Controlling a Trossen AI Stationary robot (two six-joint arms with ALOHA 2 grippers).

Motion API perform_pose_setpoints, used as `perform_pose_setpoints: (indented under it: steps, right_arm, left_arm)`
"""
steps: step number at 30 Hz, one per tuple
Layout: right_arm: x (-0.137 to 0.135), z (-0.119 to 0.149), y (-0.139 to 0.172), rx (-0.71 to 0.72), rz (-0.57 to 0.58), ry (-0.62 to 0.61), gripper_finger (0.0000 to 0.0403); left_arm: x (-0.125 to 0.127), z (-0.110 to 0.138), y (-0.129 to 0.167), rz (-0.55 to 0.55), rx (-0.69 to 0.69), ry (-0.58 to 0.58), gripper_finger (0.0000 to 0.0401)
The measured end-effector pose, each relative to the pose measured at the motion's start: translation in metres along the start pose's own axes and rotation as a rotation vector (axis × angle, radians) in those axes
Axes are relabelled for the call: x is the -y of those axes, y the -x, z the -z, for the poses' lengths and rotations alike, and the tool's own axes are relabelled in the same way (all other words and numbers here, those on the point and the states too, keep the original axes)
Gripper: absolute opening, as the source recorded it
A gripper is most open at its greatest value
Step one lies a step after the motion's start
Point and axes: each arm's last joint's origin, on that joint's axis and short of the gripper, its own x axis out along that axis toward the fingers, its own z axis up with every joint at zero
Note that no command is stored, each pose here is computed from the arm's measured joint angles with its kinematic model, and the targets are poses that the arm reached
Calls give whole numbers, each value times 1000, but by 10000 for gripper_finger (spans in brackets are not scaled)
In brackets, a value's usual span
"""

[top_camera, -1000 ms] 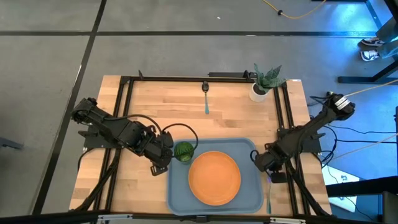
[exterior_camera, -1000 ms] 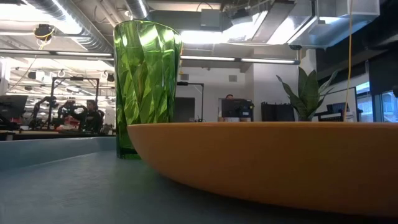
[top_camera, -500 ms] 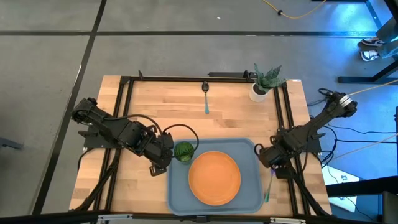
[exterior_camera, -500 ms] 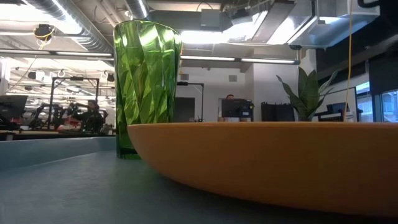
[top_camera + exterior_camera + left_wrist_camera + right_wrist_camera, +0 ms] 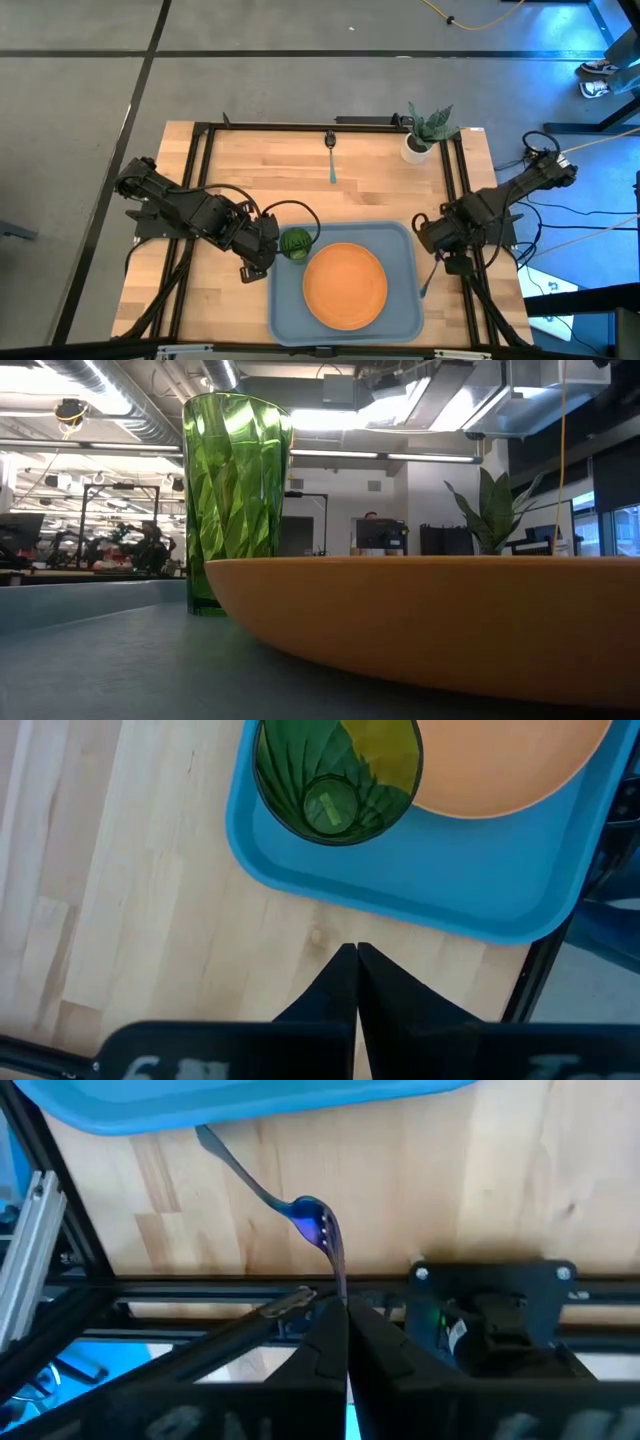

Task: Pick and place plate/cup/fork/spoon on tray
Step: Put the green fork on the right side of the gray serving tray

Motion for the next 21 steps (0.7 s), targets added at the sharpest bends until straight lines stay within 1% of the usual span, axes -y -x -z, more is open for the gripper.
perform_pose_setpoints:
  steps: [6, 12, 17, 21]
  right_arm:
    - [1, -2, 21, 56, -36, 3, 0]
    - [5, -6, 31, 97, -55, -21, 0]
    - [9, -13, 30, 79, -66, 5, 0]
    - [8, -29, 24, 40, -88, 62, 0]
  left_arm:
    - [0, 0, 0, 0, 0, -1, 0]
    - [2, 2, 0, 0, 2, -36, 0]
    - [2, 2, 0, 0, 2, -37, 0]
    - [2, 2, 0, 0, 2, -37, 0]
